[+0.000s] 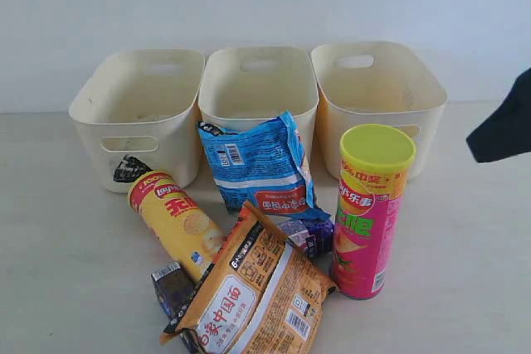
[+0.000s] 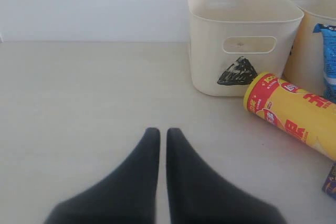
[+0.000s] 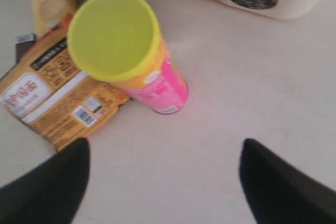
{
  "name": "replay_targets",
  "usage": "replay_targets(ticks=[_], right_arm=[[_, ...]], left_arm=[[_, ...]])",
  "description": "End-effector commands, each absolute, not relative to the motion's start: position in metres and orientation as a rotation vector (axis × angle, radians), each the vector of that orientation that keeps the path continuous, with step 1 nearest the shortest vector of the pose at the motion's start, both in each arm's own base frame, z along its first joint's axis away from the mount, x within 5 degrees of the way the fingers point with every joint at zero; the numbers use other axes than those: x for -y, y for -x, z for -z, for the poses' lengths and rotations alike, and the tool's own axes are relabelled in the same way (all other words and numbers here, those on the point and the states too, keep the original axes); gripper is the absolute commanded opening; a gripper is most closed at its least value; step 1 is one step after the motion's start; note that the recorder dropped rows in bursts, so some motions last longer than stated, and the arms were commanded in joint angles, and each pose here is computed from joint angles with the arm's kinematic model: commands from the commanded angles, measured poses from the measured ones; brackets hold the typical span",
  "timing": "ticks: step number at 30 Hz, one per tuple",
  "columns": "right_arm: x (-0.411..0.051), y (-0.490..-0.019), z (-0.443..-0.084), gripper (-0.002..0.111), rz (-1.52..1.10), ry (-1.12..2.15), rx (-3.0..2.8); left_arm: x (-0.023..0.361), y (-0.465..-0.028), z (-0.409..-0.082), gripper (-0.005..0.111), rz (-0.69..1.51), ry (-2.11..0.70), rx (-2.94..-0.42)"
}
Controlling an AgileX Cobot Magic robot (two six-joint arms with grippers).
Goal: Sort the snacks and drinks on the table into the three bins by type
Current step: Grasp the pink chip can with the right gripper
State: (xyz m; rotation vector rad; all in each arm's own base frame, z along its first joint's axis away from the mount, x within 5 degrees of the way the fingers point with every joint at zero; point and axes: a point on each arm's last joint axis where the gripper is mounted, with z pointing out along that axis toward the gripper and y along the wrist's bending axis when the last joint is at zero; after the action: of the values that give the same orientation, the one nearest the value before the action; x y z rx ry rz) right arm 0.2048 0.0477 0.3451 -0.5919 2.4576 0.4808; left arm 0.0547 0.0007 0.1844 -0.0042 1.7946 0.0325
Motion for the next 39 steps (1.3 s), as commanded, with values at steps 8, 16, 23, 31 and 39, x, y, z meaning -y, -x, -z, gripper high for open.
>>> replay_targets(ticks=[8,16,23,31,39], right_arm=[[-0.098,-0.204,-0.344,0.09,-0.421,0.704,-2.284],[-0.121,-0.202,-0.298,0.09,-0.348,0.709,-2.129],[-0.132,-0.224,-0.263,0.09,-0.336,0.671,-2.224],[-0.138,-0.239,-0.246,0.089,-0.32,0.64,-2.238],[-0.138,-0.238,-0.245,0.029,-0.32,0.648,-2.25]], left_arm=[[-0.001,-0.055,-0.187,0.004,-0.027,0.019,-1.771],[-0.001,-0.055,-0.187,0.004,-0.027,0.019,-1.771],[-0.001,-0.055,-0.187,0.004,-0.027,0.019,-1.771],[-0.001,-0.055,-0.187,0.004,-0.027,0.019,-1.771],[-0.001,-0.055,-0.187,0.004,-0.027,0.019,-1.771]])
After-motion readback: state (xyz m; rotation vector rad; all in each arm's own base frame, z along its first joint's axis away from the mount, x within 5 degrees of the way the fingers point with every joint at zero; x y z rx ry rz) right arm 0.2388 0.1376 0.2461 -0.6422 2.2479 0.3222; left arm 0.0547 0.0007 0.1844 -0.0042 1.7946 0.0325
